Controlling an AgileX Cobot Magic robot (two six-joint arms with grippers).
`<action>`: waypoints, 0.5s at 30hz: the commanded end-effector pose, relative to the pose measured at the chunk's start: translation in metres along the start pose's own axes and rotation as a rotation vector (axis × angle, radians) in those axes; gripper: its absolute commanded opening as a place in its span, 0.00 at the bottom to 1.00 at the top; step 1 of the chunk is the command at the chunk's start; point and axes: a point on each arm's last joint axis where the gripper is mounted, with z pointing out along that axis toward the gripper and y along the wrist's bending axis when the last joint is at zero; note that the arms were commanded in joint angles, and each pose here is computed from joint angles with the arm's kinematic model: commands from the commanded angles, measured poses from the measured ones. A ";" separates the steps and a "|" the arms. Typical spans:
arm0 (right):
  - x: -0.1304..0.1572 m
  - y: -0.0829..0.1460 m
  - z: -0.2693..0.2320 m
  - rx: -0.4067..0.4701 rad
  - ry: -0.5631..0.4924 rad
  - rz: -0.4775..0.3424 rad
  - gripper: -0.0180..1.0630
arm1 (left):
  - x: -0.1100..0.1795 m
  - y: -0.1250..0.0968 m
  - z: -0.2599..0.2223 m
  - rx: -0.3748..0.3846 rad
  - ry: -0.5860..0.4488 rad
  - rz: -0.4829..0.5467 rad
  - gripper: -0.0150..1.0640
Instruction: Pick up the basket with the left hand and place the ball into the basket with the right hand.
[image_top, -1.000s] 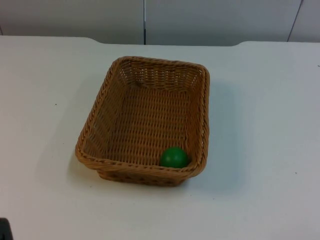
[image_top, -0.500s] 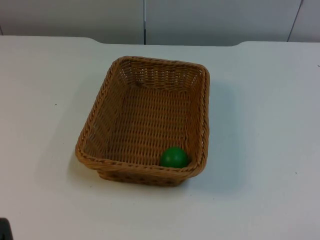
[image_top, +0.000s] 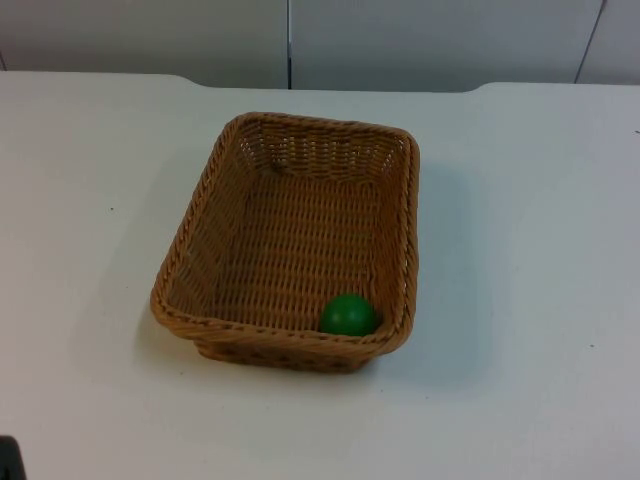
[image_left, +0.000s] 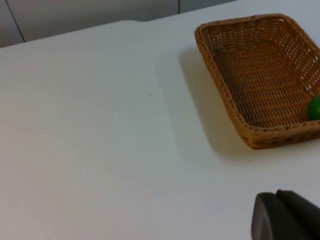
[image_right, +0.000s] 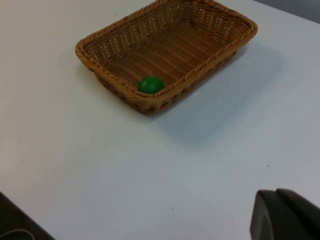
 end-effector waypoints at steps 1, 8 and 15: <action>0.000 0.000 0.001 0.004 -0.013 0.003 0.01 | 0.000 0.000 0.001 0.003 -0.014 0.001 0.01; 0.000 0.000 0.001 0.004 -0.013 0.003 0.01 | 0.000 0.000 0.001 0.003 -0.014 0.001 0.01; 0.000 0.000 0.001 0.087 -0.007 0.053 0.01 | 0.000 0.000 0.001 -0.034 -0.012 -0.018 0.01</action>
